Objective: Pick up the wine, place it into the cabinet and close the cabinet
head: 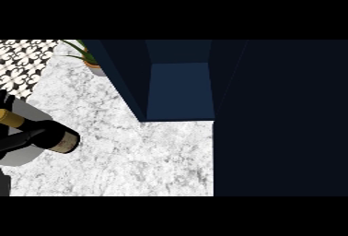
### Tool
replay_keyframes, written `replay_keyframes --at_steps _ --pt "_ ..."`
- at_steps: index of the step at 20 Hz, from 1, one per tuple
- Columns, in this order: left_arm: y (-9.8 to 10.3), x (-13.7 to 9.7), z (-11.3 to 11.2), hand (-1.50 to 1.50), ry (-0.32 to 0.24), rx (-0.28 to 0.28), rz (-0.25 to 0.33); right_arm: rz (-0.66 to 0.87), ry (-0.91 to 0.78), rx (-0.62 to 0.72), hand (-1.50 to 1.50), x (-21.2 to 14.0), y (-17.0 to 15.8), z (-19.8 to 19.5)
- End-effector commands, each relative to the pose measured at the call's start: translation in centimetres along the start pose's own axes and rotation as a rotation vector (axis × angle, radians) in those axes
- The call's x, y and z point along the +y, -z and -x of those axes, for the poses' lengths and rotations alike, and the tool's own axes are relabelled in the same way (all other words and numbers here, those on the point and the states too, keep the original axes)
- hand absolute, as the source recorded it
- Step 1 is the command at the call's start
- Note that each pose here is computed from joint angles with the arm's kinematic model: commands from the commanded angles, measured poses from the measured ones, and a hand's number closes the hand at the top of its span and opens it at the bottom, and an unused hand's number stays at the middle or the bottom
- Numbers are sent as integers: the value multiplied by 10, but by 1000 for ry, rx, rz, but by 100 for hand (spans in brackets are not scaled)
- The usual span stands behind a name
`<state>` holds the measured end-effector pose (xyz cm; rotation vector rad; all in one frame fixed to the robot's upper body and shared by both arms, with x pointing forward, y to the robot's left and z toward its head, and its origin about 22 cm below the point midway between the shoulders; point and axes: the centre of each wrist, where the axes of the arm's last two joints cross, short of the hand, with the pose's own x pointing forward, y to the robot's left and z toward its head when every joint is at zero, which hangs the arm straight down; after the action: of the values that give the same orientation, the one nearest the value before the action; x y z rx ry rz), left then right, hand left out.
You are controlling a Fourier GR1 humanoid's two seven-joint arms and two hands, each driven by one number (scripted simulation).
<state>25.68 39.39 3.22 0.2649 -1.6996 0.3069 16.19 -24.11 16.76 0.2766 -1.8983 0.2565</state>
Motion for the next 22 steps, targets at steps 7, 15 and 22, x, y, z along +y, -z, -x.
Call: replay_keyframes --at_steps 7,15,22 --pt "-35 30 69 -150 -10 215 -115 0 -2 -47 -150 3 2 -3" --pt "-28 34 83 -150 -15 226 -135 -4 -21 -12 -150 1 4 3" --pt "-41 40 101 -150 -49 228 -154 9 -11 -14 -150 4 2 6"
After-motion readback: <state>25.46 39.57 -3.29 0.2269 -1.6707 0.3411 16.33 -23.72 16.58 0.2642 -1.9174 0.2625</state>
